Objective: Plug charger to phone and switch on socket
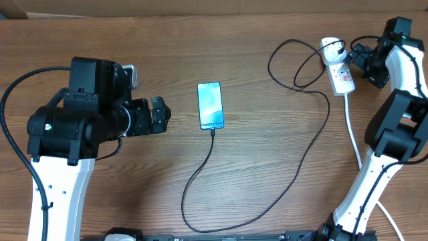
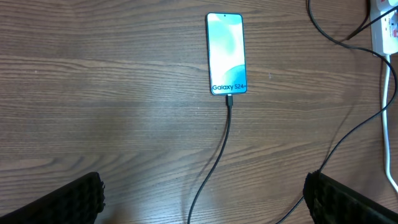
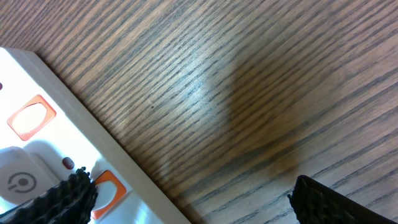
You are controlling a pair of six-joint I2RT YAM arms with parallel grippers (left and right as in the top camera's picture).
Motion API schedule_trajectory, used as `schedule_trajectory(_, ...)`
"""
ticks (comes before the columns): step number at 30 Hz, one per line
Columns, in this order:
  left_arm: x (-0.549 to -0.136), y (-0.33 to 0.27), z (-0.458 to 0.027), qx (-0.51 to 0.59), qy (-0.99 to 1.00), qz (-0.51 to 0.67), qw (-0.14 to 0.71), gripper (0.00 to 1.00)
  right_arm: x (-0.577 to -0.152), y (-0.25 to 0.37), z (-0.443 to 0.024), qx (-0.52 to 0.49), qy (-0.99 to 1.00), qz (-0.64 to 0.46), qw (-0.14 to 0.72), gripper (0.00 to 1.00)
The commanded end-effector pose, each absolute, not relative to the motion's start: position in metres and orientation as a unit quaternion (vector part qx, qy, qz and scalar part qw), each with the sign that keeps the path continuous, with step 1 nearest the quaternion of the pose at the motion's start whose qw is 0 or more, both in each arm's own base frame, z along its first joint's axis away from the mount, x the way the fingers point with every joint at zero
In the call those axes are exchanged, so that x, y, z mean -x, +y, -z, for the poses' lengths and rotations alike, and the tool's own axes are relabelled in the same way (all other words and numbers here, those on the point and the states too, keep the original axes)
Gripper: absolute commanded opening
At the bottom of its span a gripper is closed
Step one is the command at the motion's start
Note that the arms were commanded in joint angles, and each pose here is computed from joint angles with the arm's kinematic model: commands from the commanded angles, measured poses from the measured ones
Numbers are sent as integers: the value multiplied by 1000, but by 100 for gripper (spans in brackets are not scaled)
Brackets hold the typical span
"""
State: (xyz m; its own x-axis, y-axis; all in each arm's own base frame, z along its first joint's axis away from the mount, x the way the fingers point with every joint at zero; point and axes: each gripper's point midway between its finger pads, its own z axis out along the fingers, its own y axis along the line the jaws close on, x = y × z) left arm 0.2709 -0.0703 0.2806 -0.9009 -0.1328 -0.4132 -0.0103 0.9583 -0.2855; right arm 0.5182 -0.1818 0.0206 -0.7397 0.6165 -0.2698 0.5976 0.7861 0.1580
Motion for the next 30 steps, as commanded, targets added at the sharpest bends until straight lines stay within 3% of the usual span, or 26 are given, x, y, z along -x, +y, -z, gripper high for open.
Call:
schedule_trajectory(1,-269,-69,-282,30,965,132,225,100,-515,-157,-8,-287,949,-41,128,100)
schedule_trajectory(18,-268,-67,-281,31,966,128,223,99,-506,-152,15,-288,952,-46,95,100)
schedule_trajectory(25,-269,-67,-281,31,966,129,223,100,-511,-162,-63,-293,944,-44,146,100)
schedule_trajectory(30,-265,-67,-280,32,967,129,216,100,-500,-160,-159,-299,929,-43,216,100)
